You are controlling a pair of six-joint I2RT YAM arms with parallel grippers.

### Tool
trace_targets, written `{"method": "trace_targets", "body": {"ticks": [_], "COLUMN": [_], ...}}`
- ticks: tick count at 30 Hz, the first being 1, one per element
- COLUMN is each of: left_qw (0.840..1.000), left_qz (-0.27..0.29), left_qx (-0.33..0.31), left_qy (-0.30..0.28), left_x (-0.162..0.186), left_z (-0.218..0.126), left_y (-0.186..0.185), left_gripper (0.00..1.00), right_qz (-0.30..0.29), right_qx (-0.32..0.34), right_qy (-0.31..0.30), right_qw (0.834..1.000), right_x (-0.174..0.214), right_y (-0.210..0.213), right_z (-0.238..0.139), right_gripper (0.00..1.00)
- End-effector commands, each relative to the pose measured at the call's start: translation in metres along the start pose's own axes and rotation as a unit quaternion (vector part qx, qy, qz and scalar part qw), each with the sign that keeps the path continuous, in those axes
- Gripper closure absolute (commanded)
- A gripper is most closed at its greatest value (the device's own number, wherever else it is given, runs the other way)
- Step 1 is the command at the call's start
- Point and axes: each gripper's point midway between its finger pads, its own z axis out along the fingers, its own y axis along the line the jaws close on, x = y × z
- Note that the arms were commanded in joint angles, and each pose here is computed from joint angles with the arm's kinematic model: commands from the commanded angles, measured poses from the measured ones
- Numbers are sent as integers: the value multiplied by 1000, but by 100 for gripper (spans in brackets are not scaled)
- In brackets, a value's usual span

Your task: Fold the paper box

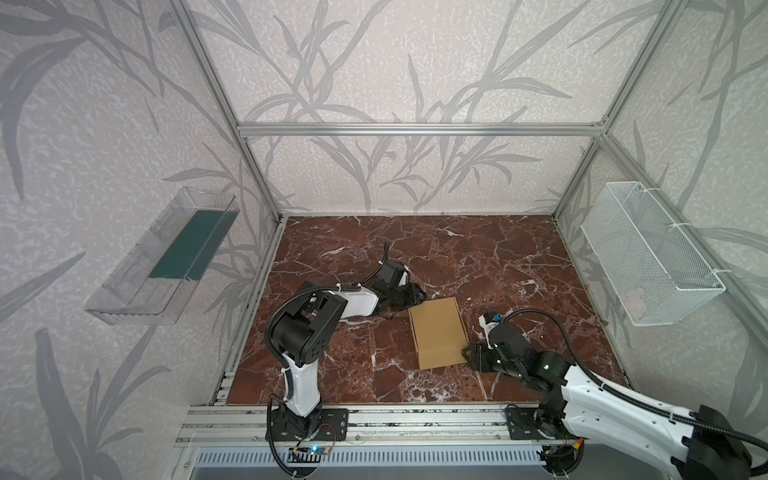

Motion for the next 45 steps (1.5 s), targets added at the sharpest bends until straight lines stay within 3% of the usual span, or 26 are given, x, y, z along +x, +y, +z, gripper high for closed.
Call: {"method": "trace_targets", "body": {"ticks": [1, 5, 14, 18, 22, 31, 45], "left_qw": [988, 988, 987, 987, 988, 988, 988], "left_qz": [-62, -66, -76, -76, -82, -90, -97], "left_qx": [-117, -113, -111, -114, -106, -101, -93], "left_qy": [85, 81, 87, 87, 81, 76, 75], "left_x": [54, 51, 58, 58, 56, 56, 57], "left_z": [-3, -6, -2, -2, -1, -1, 1], "left_y": [65, 60, 66, 67, 64, 64, 62], "left_gripper": [47, 47, 47, 47, 47, 47, 47], "right_qz": [-9, 9, -20, 7, 97, 214, 228], "right_qx": [-24, -70, -43, -25, -82, -124, -178], "right_qy": [14, 16, 13, 34, 37, -50, -138], "right_qw": [1000, 997, 999, 999, 991, 968, 947], "right_x": [3, 7, 4, 10, 24, 22, 13], "right_y": [10, 22, 16, 11, 21, 20, 51], "right_z": [-2, 2, 1, -11, -7, -9, -7], "right_gripper": [37, 35, 35, 34, 33, 31, 30]}}
